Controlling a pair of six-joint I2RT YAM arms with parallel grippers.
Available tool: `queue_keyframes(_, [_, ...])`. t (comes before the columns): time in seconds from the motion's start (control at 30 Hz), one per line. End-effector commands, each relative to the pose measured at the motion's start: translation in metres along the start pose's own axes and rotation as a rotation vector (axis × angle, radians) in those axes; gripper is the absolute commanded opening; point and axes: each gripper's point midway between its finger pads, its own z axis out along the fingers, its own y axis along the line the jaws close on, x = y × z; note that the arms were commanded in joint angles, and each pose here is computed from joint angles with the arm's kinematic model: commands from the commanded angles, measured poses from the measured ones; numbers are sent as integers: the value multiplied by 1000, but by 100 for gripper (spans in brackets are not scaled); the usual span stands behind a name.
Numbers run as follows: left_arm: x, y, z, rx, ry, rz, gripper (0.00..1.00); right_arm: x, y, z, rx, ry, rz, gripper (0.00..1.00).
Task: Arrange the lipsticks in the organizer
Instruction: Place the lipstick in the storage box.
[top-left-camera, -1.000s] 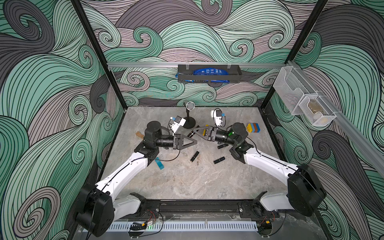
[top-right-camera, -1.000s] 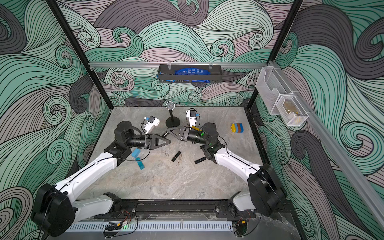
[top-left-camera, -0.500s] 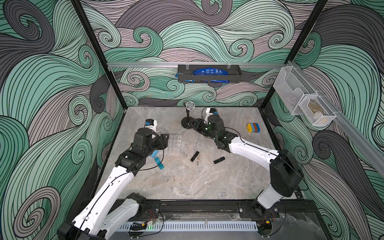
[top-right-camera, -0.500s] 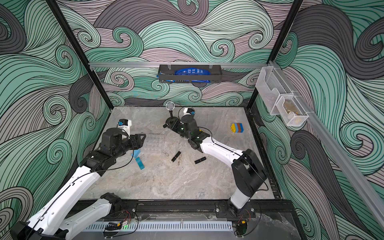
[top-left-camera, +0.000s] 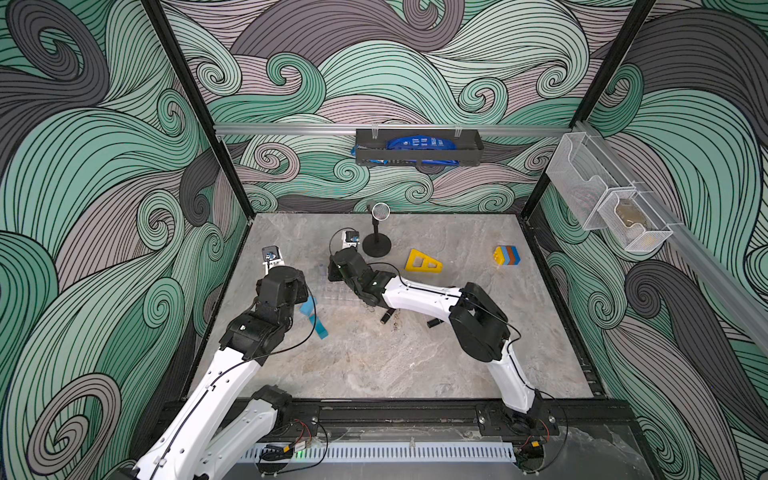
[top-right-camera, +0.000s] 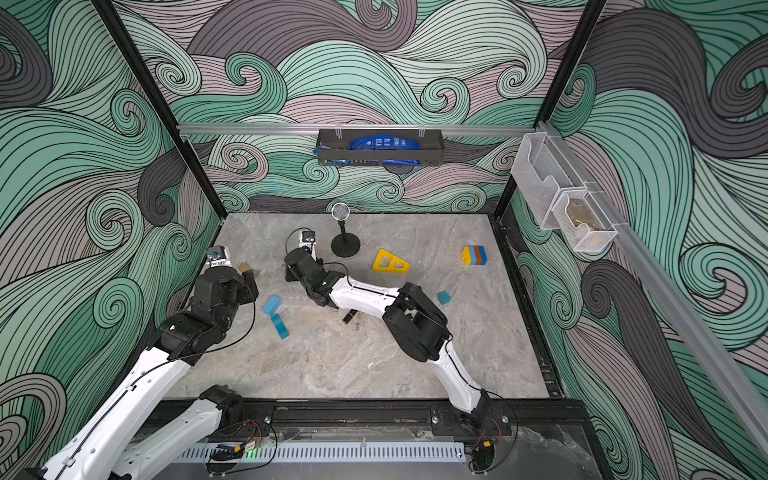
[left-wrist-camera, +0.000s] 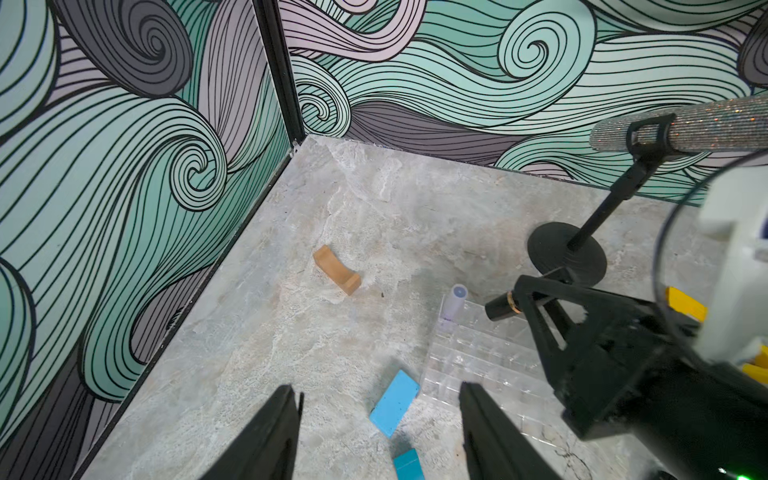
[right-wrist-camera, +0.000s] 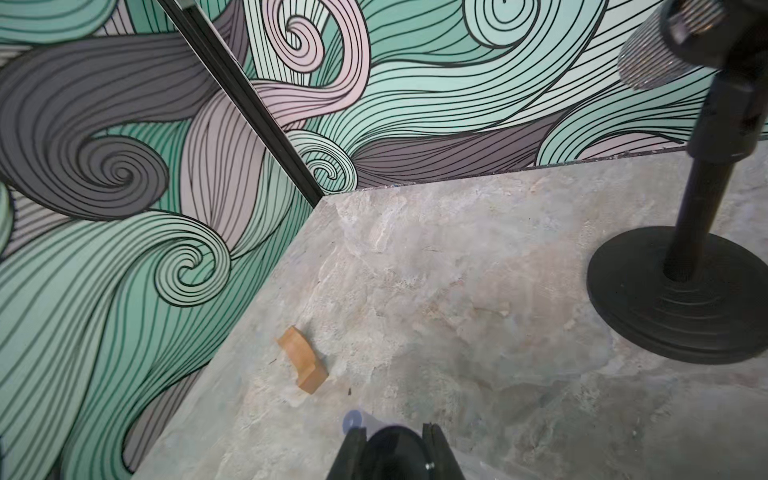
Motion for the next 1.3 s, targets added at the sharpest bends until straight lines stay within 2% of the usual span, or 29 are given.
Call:
queue_keyframes(0.0, [5, 2, -1, -14, 3, 28, 64, -5, 3, 3, 19, -11, -47, 0])
queue_keyframes(0.37, [6, -7, 2, 21, 9, 33, 63, 10, -7, 28, 42, 13, -59, 0])
queue_keyframes(0.67, [7, -10, 4, 33, 12, 43, 63, 26, -15, 33, 62, 41, -75, 0])
queue_keyframes(0.93, [8, -12, 5, 40, 16, 44, 63, 25, -17, 34, 95, 28, -111, 0])
queue_keyframes(1.27, [8, -9, 3, 33, 2, 45, 63, 31, -6, 37, 80, 49, -121, 15])
